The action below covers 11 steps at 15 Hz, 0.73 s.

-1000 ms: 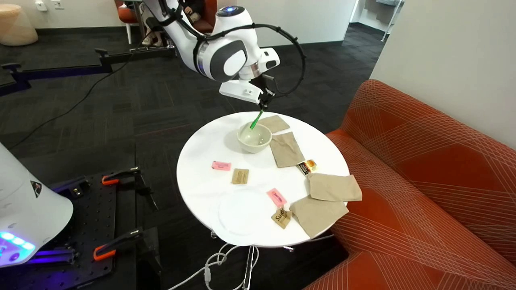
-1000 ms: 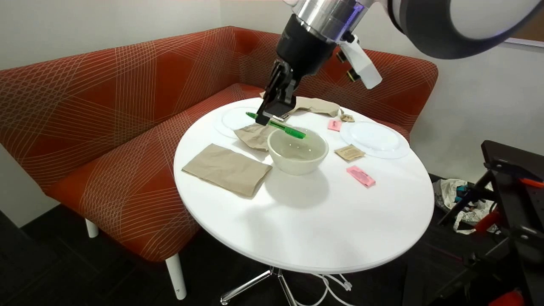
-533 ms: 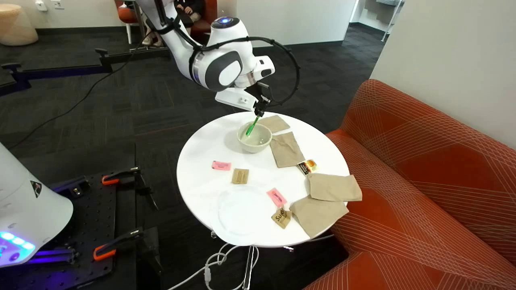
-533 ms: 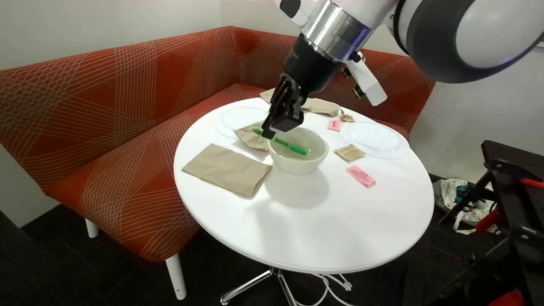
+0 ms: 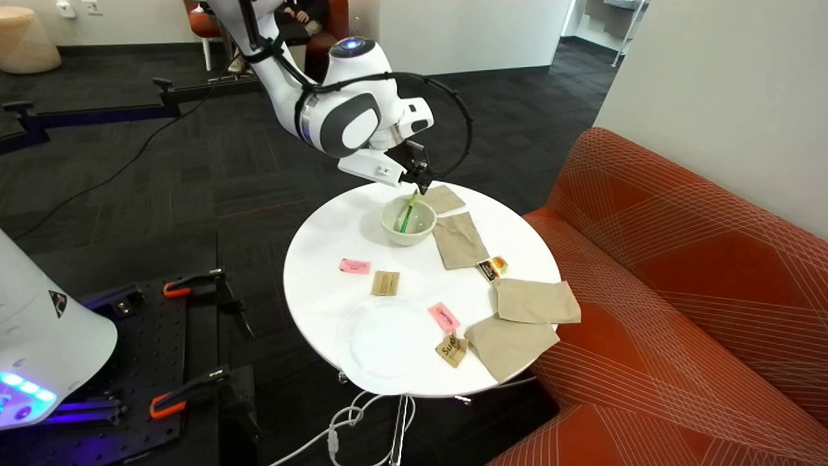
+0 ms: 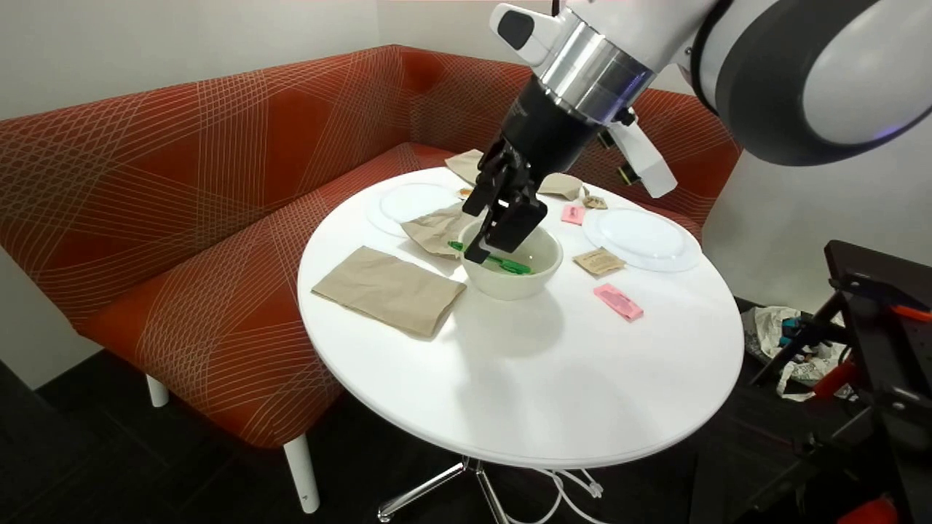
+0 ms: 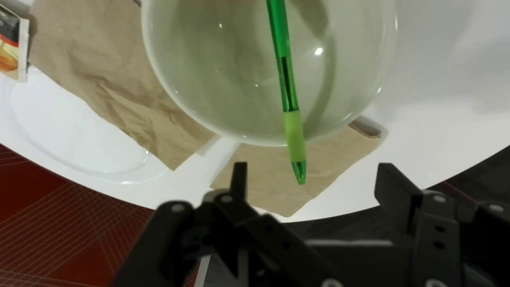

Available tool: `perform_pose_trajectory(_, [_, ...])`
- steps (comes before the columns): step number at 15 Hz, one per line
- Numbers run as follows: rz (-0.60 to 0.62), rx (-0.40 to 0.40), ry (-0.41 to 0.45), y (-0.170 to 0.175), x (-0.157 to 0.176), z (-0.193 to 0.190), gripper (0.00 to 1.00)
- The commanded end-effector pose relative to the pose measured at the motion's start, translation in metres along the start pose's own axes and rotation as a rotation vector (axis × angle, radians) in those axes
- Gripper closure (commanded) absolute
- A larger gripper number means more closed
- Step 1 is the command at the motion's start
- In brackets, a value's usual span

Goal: Pick up the pen and put it in the bowl

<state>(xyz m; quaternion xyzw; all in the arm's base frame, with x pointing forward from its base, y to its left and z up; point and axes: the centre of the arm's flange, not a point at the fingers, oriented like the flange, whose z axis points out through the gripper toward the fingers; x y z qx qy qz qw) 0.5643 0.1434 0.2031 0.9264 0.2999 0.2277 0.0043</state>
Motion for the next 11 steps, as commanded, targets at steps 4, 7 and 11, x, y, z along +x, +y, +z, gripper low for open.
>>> perform_pose_trajectory(4, [-0.016, -0.019, 0.041, -0.001, -0.013, -0.014, 0.0])
perform_pose_trajectory(7, [-0.031, -0.01, 0.053, -0.003, -0.016, -0.016, 0.0])
perform_pose_trajectory(11, [-0.001, -0.002, 0.025, -0.003, -0.008, -0.001, 0.0])
